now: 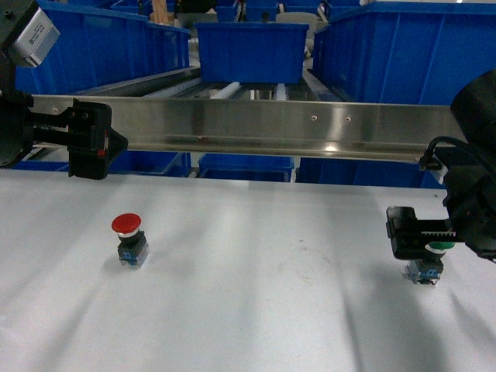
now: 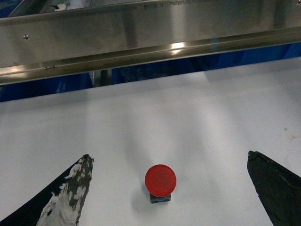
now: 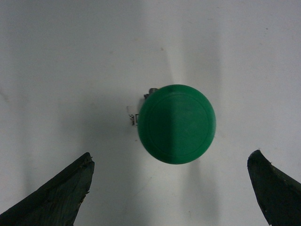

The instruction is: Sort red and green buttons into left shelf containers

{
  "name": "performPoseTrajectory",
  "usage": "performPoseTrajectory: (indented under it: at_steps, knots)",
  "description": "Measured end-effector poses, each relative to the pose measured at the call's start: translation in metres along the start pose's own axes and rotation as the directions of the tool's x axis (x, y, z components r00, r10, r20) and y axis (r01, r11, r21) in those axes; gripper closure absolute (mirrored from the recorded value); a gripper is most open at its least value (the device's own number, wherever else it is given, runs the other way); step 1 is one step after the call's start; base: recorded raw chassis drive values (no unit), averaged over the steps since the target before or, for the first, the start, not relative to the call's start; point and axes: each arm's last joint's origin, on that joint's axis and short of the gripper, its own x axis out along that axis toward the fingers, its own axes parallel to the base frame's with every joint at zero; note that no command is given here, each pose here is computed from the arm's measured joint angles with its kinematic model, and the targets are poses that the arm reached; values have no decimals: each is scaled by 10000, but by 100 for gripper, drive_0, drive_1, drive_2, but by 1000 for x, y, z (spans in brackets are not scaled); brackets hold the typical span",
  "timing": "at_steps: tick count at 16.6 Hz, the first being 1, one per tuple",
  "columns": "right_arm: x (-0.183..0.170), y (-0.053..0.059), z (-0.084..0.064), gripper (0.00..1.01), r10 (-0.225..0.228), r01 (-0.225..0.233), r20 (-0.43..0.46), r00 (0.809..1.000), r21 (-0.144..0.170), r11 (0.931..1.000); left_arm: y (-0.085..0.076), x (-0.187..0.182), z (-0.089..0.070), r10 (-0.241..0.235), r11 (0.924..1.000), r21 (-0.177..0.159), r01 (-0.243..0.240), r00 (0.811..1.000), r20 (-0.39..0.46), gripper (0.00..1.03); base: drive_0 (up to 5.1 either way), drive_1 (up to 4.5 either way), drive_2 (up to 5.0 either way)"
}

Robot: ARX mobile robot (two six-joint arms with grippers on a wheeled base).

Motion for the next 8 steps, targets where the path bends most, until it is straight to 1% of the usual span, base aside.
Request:
performPoseTrajectory:
  at_steps: [1,2,3,4,5,6,8]
  knots:
    - [3,0,-2,3,-262,262,-135,9996,-9,9997,0,0,0,0,10000,0,0,10000,0,5,0,0,0]
    - [4,1,-2,3,-302,302,-274,9992,-34,9995,0,0,0,0,10000,0,0,10000,0,5,0,0,0]
    - [5,3,-3,3,-258,257,-262,9993,-51,9997,0,0,0,-4,10000,1,4,10000,-4,5,0,0,0]
    - [5,3,-3,3,-365,364,-120,9993,-43,9993,0,0,0,-3,10000,2,3,10000,0,5,0,0,0]
    - [5,5,-4,3,-331,330,-69,9994,-64,9994,0,0,0,-3,10000,2,3,10000,0,5,0,0,0]
    - [5,4,-7,3,-361,361,-76,9993,-48,9993,0,0,0,0,10000,0,0,10000,0,5,0,0,0]
    - [1,4,-18,3,-278,278,129,9995,23,9996,0,0,0,0,10000,-4,0,10000,0,5,0,0,0]
